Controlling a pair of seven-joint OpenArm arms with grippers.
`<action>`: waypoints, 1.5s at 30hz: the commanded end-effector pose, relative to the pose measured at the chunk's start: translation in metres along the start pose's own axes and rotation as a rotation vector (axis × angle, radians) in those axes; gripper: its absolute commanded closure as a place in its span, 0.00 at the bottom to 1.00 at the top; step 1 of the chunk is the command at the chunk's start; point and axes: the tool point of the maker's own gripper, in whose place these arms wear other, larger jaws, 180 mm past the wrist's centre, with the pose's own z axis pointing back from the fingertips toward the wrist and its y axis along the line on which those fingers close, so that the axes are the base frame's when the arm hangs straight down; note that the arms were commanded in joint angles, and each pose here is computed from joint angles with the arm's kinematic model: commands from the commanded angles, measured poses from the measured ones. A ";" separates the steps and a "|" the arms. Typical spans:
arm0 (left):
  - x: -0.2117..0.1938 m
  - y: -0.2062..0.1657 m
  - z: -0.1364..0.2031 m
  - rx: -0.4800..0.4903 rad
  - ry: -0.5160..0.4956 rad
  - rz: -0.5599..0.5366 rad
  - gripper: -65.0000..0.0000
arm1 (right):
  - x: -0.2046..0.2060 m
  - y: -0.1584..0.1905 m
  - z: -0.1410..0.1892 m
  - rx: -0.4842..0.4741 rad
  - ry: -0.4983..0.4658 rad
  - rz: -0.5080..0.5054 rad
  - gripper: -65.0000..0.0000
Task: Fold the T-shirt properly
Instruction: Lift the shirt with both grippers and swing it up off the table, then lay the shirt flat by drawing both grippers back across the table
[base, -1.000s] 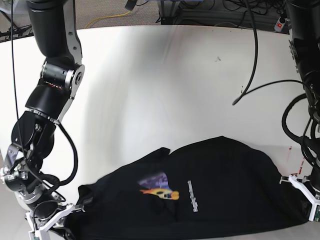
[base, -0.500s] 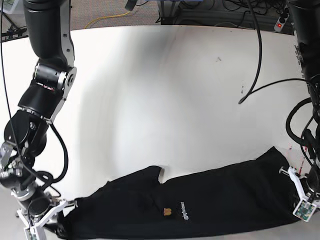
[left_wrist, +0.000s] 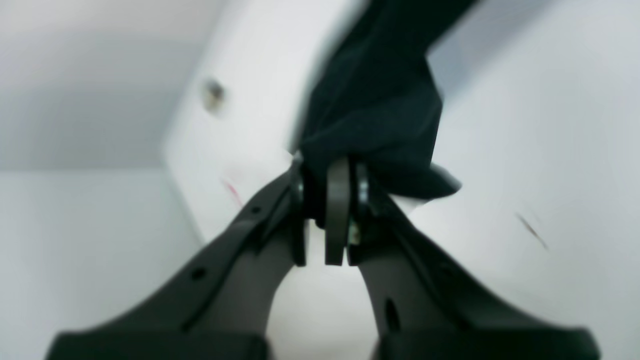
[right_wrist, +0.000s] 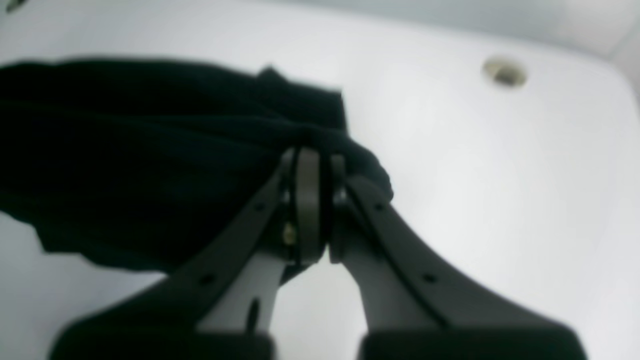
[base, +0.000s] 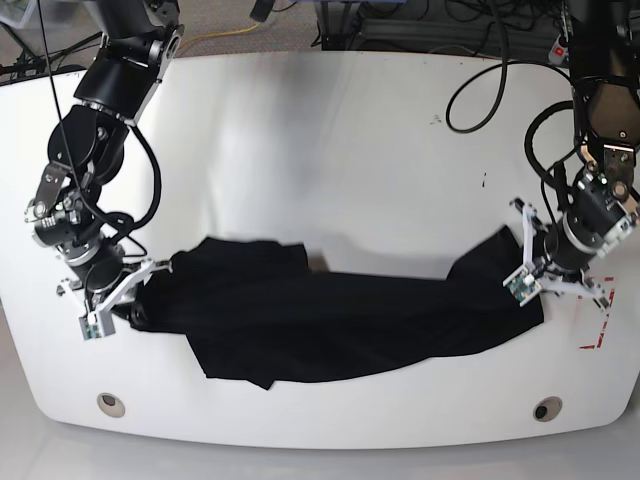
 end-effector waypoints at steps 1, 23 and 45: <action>-0.008 -0.005 0.003 -0.002 0.016 0.002 1.00 | 0.004 -0.004 0.009 -0.004 -0.049 -0.015 1.00; -0.098 -0.128 0.019 -0.271 0.227 0.110 0.82 | -0.122 0.021 0.052 0.098 0.128 -0.296 0.90; -0.152 -0.037 0.057 0.069 0.243 0.487 0.29 | -0.166 0.017 0.111 0.129 0.157 -0.559 0.23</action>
